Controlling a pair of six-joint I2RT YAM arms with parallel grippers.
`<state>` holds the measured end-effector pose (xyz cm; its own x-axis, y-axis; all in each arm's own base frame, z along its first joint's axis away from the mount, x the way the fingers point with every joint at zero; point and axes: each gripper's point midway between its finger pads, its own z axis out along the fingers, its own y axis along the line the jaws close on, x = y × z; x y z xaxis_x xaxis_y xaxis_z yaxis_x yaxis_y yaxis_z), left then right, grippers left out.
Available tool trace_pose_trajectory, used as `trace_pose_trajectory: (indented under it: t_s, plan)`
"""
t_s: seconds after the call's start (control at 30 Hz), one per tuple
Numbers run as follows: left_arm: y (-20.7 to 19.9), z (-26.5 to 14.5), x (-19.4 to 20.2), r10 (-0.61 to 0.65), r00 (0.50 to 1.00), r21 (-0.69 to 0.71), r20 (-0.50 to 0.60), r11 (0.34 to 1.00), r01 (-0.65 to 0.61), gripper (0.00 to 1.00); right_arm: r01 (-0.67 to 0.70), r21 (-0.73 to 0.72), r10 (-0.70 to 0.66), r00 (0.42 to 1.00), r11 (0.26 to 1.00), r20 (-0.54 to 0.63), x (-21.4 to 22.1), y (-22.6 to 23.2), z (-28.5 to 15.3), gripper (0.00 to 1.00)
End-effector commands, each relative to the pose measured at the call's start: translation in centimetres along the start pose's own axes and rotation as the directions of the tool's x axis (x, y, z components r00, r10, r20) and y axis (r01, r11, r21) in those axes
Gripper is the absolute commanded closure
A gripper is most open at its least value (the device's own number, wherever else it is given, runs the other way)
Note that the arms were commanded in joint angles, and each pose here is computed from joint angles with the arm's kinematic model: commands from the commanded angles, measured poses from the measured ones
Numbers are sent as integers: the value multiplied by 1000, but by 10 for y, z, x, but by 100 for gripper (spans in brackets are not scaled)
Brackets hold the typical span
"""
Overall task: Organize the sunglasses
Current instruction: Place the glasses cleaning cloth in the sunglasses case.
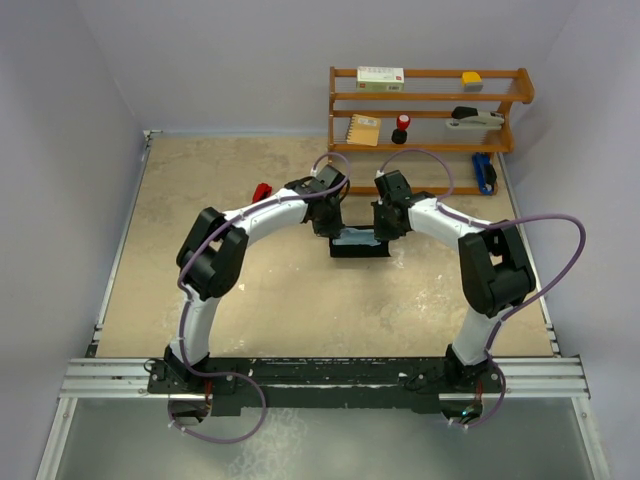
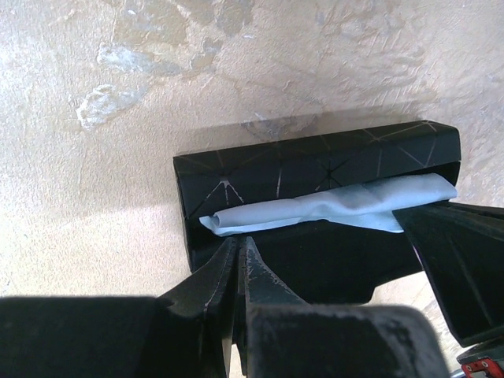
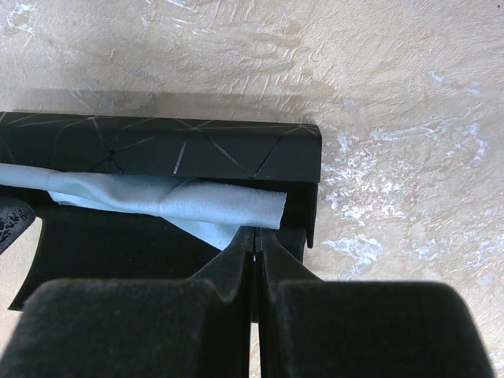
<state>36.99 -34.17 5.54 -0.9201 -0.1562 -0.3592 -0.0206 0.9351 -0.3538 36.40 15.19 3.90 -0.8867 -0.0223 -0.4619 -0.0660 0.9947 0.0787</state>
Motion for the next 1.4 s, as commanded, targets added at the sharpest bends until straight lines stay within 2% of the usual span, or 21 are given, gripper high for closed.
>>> trace_pose_trajectory:
  t_s: [0.0, 0.47, 0.77, 1.13, 1.17, 1.3, 1.37]
  plan:
    - [-21, -23, -17, -9, 998, 86, 70, 996, 3, 100, 10, -29, -8, 999, 1000, 50, -13, 7, -13, 100]
    - [-38, -14, -24, 9, 987, 127, 161, 991, -30, 100, 16, -26, -15, 999, 1000, 40, -10, 9, -4, 100]
    - [-24, 3, -13, 29, 984, 66, 174, 997, -42, 100, 20, -20, -20, 999, 1000, 34, -8, 9, -2, 100]
    - [-6, 3, -7, 50, 978, -11, 202, 999, -48, 100, 24, -20, -23, 999, 1000, 30, -5, 8, 2, 100]
    - [-5, 4, -8, 49, 978, -12, 203, 999, -48, 100, 26, -20, -25, 999, 999, 29, -4, 8, 2, 99]
    - [-3, 7, -5, 46, 980, -16, 195, 999, -44, 100, 27, -8, -27, 998, 1000, 48, -7, 5, -2, 78]
    - [-3, 8, -3, 45, 980, -15, 191, 999, -43, 100, 29, 2, -29, 998, 1000, 62, -8, 3, -6, 74]
